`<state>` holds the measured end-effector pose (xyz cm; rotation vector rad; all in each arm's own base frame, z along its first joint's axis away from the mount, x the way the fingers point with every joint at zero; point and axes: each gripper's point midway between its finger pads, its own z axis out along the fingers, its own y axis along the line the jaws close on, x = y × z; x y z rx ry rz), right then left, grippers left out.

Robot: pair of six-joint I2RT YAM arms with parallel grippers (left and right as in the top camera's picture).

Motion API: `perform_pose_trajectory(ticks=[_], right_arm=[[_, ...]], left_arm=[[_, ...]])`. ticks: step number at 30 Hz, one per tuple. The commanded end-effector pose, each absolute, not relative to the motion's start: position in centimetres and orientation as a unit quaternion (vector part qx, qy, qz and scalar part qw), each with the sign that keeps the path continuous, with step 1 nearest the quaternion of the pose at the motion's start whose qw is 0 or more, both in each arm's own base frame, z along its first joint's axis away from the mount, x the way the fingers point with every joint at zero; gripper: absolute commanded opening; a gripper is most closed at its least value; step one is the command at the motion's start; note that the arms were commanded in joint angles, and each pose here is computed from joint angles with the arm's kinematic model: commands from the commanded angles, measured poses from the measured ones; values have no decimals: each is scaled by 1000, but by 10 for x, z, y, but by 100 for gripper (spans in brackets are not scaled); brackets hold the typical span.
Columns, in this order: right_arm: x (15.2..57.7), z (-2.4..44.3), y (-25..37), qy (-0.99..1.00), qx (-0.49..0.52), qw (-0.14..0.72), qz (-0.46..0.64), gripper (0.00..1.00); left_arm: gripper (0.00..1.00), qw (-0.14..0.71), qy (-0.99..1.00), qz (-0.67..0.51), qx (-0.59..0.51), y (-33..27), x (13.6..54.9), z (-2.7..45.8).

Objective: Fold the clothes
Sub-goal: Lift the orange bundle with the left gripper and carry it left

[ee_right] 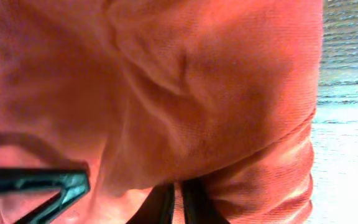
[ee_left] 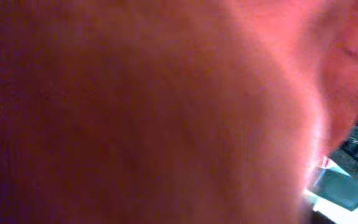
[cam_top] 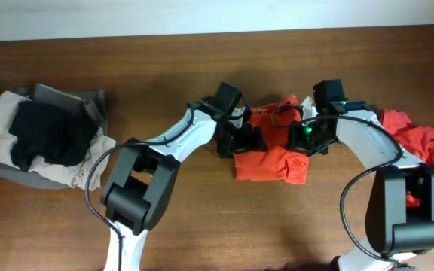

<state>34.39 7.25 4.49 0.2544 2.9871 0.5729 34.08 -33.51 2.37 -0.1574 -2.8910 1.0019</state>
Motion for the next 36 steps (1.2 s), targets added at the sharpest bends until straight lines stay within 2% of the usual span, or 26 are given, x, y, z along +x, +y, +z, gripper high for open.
perform_pose_trajectory(ticks=[1,5,7,11,14,21,23,27,36], right_arm=[[340,40,71,979,85,37,182,12],[340,40,71,979,86,36,182,11],[339,40,71,979,86,34,182,9],[338,41,68,981,54,39,180,9],[336,50,55,981,65,37,178,9],[334,107,17,973,105,82,187,8],[331,127,9,970,113,108,185,9],[326,147,6,967,112,136,183,9],[317,153,8,967,117,130,184,9]], left_arm=[[45,51,-945,320,-37,-338,337,13],[10,50,-945,321,-38,-338,337,13],[0,47,-945,322,-44,-338,338,14],[0,26,-940,324,-105,-338,338,14],[0,15,-938,322,-128,-336,338,17],[1,-93,-954,257,-120,-304,376,62],[0,-138,-950,261,-105,-290,393,93],[0,-175,-944,276,-45,-262,415,129],[1,-274,-919,274,71,-151,464,195]])
